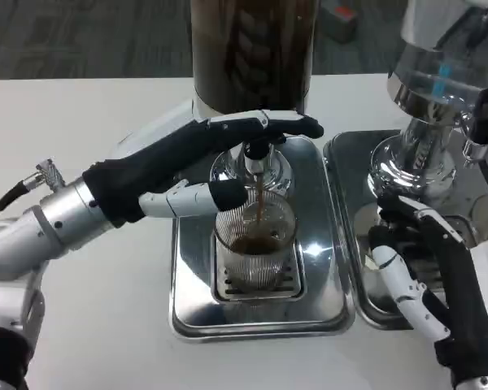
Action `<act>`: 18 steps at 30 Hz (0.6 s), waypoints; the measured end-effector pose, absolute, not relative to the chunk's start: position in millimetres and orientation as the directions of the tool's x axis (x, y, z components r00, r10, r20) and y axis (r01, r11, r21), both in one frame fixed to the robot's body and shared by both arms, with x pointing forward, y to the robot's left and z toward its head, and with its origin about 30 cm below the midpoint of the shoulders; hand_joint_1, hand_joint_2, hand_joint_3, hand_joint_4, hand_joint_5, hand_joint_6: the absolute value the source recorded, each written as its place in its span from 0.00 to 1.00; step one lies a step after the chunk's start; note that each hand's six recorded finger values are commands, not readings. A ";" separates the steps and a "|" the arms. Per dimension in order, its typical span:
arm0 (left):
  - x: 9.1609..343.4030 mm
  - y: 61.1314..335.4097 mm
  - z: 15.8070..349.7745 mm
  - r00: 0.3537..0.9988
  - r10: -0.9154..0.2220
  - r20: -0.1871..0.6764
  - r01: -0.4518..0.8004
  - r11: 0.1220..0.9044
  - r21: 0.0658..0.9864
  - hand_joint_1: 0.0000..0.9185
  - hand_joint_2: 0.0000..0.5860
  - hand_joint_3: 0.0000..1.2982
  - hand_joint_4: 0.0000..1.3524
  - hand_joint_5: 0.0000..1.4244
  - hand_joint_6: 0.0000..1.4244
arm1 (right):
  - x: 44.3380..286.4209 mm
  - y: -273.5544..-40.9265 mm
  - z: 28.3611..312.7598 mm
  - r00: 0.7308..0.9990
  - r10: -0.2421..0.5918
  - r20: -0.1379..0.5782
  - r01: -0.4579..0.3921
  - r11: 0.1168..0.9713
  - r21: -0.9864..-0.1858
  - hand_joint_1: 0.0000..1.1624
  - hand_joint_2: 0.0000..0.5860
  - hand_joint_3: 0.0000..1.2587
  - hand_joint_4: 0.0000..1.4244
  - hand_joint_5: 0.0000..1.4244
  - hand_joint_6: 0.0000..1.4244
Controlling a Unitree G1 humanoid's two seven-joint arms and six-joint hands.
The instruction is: Grasp the cup under the faucet to collect the drink, then remove the cup.
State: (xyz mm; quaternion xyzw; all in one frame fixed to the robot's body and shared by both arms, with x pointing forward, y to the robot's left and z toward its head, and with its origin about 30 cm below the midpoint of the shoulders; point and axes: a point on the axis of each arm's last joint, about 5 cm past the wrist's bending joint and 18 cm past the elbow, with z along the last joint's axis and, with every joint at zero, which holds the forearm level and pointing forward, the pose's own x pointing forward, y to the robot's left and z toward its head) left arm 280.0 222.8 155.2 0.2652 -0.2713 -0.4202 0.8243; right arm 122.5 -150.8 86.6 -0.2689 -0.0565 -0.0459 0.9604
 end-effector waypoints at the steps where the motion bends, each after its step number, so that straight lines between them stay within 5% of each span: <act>1: 280.0 222.7 155.2 0.500 -0.837 0.225 0.549 0.506 0.665 0.00 0.16 0.22 0.12 0.10 0.14 | 123.4 -150.7 86.9 0.989 -0.057 0.133 0.118 0.851 -0.512 0.11 0.48 0.24 0.21 0.26 0.29; 10: 279.9 222.8 155.1 0.501 -0.836 0.225 0.548 0.508 0.665 0.00 0.16 0.22 0.12 0.10 0.14 | 129.8 -148.3 89.0 0.990 -0.040 0.138 0.105 0.853 -0.511 0.11 0.48 0.21 0.19 0.24 0.27; 14: 279.8 222.8 154.9 0.501 -0.835 0.226 0.548 0.508 0.664 0.00 0.16 0.22 0.12 0.10 0.14 | 135.6 -147.7 91.2 0.991 -0.023 0.133 0.089 0.852 -0.517 0.17 0.40 0.17 0.16 0.22 0.25; 18: 279.7 222.9 154.9 0.502 -0.835 0.227 0.547 0.510 0.664 0.00 0.17 0.23 0.12 0.10 0.14 | 141.4 -148.1 93.3 0.993 0.004 0.116 0.059 0.845 -0.532 0.12 0.20 0.12 0.13 0.19 0.23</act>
